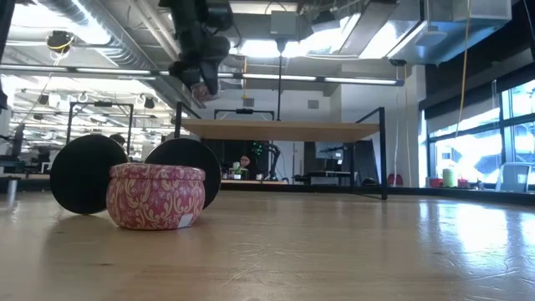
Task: Pick & Place candle stick holders
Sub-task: Put the red scented candle on the shelf
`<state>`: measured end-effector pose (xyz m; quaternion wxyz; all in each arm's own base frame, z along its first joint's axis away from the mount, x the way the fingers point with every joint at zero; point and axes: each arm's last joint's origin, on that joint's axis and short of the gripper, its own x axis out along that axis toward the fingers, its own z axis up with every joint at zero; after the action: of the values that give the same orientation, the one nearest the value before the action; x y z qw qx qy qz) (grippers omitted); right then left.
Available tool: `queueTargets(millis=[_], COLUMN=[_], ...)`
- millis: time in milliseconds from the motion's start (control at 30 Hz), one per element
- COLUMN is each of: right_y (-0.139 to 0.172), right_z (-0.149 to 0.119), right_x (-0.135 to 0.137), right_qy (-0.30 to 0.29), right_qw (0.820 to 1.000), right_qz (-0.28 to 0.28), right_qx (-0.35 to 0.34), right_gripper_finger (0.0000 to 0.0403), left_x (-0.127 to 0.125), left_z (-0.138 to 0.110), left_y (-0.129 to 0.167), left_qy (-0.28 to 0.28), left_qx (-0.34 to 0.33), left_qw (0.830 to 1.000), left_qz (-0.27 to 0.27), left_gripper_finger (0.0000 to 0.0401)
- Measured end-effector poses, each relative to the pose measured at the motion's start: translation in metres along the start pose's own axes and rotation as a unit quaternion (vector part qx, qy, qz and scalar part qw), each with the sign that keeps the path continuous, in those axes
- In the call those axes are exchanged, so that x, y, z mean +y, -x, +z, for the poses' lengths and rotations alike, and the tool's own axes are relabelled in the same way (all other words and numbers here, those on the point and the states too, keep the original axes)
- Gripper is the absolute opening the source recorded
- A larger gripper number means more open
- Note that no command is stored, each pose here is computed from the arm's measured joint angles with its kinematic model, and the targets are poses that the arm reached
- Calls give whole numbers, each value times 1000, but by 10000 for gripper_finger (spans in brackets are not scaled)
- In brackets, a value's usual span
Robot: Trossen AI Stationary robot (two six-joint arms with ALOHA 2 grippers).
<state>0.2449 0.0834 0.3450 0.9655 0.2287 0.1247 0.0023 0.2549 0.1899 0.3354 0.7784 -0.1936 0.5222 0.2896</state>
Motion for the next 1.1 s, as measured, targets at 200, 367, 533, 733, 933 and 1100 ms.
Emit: queueTargets(millis=[200, 367, 533, 733, 933, 1100], right_y=[-2, -2, -2, -2, -2, -2], right_z=[3, 4, 4, 5, 5, 5], right_x=[-5, -7, -7, -7, -7, -7], right_qy=[-3, -6, -14, -14, -16, -19], right_qw=[1000, 1000, 1000, 1000, 1000, 1000], right_qz=[-11, -13, -13, -13, -14, -13], right_qx=[-6, -8, -8, -9, -11, -13], right_gripper_finger=[0, 0, 0, 0, 0, 0], left_x=[8, 1, -1, 0, 0, 2], left_z=[7, 16, 26, 28, 29, 29], left_y=[-25, -35, -29, -30, -31, -31], left_qy=[-40, -66, -80, -86, -91, -92], left_qx=[31, 29, 15, 24, 25, 24], left_qw=[999, 997, 997, 996, 995, 995], left_qz=[-3, -11, 4, 8, 11, 12], left_gripper_finger=[294, 294, 294, 294, 294, 294])
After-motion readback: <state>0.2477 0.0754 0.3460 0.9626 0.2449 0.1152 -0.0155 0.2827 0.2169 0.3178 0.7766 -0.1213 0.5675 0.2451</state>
